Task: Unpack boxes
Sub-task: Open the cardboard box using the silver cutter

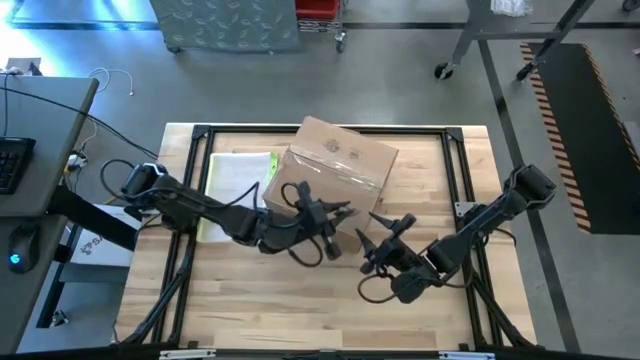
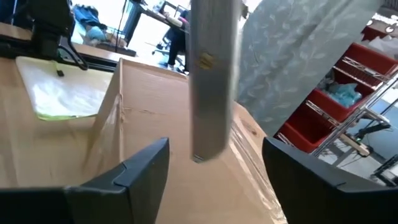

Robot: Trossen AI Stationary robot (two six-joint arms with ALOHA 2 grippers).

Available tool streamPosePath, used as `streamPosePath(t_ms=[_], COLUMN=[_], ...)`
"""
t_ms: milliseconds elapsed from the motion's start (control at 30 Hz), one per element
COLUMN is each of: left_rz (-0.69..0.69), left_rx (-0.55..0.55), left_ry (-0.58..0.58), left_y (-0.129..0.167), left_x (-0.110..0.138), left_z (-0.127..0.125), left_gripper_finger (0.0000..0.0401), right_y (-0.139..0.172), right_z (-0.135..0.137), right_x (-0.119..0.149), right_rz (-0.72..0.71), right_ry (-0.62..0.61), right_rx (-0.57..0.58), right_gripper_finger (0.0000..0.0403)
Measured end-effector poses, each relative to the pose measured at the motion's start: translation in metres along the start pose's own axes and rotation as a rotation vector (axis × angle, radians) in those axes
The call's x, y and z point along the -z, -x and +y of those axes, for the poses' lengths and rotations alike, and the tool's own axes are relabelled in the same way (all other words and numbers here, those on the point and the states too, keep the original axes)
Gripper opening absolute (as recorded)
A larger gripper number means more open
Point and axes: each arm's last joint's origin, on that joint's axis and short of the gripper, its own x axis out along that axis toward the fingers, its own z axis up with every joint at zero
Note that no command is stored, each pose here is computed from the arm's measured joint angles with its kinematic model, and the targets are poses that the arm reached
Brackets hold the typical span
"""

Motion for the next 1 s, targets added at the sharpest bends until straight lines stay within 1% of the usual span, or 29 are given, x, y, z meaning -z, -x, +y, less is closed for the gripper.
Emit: streamPosePath(t_ms=[100,333,433,600,800,1000], left_rz=[-0.002,-0.007,-0.01,-0.017,-0.038,-0.039], left_rx=[-0.01,-0.038,-0.037,-0.005,0.015,0.027], left_ry=[-0.016,-0.047,-0.049,-0.053,-0.047,-0.046], left_y=[0.004,0.007,0.008,0.013,0.019,0.02], left_x=[-0.003,-0.006,-0.007,-0.014,-0.024,-0.024], left_z=[0.001,0.002,0.002,0.007,0.014,0.014], left_gripper_finger=[0.0041,0.0041,0.0041,0.0041,0.0041,0.0041], right_y=[0.0,0.0,0.0,0.001,0.003,0.007], right_z=[0.0,0.0,0.002,0.007,0.013,0.019], right_x=[0.0,0.0,0.001,0.001,0.002,0.003], right_rz=[0.0,0.001,0.008,0.027,0.055,0.084], right_ry=[0.003,0.008,0.01,0.012,0.012,0.014], right_rx=[0.001,-0.003,-0.065,-0.23,-0.485,-0.724], right_gripper_finger=[0.0252,0.0254,0.0254,0.0254,0.0254,0.0254])
